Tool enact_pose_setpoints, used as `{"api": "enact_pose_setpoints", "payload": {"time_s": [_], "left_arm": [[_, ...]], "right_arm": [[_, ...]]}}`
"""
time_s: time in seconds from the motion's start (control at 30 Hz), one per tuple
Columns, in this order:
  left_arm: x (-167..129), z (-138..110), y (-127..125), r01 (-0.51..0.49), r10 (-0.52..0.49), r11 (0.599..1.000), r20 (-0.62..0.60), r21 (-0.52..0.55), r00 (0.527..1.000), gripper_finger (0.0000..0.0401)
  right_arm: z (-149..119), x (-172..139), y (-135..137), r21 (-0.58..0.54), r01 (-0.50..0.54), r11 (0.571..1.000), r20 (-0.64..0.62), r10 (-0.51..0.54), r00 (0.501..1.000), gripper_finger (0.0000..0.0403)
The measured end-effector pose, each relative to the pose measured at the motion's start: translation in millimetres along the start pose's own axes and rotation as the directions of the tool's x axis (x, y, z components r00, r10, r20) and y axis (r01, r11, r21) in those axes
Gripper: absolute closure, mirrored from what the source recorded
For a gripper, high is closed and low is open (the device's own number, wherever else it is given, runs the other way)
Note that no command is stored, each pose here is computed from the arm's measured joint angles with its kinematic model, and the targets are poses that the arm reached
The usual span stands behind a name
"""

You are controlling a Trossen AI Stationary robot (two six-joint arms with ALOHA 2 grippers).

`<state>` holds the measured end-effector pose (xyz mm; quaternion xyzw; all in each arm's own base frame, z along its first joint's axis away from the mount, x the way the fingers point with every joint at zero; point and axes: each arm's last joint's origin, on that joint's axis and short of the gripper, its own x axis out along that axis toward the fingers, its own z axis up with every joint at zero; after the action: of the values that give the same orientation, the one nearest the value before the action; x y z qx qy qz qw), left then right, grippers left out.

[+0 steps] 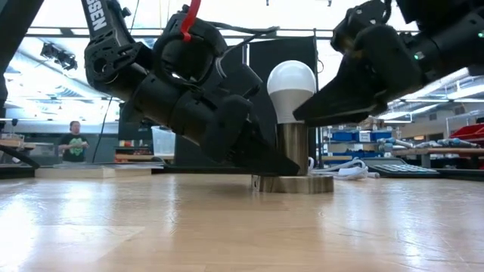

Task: Screw lightbulb
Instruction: Insert the lightbulb into the lamp

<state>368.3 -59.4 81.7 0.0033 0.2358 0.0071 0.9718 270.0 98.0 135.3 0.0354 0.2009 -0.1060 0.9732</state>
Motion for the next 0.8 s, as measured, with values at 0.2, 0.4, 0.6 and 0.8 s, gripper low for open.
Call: {"api": "enact_pose_setpoints", "payload": {"time_s": [0.2,0.4,0.6,0.8], "left_arm": [[0,0,1,-0.025,0.025,1.0,0.001,-0.001,1.0,0.0228],[0,0,5,-0.112,0.112,0.994,0.007,-0.008,0.994,0.0228],[1,1,16,-0.228,0.228,0.973,0.01,-0.035,0.974,0.0228],[1,1,16,-0.171,0.172,0.985,0.014,-0.028,0.985,0.0228]], "right_arm": [[5,0,2,-0.011,-0.064,0.998,0.032,0.065,0.997,0.0096],[-1,-8,14,0.02,-0.06,0.998,0.022,0.06,0.998,0.0096],[-6,-21,32,0.026,-0.14,0.99,0.029,0.139,0.99,0.0096],[-11,-19,24,0.02,0.023,1.0,0.016,-0.024,1.0,0.0096]]}}
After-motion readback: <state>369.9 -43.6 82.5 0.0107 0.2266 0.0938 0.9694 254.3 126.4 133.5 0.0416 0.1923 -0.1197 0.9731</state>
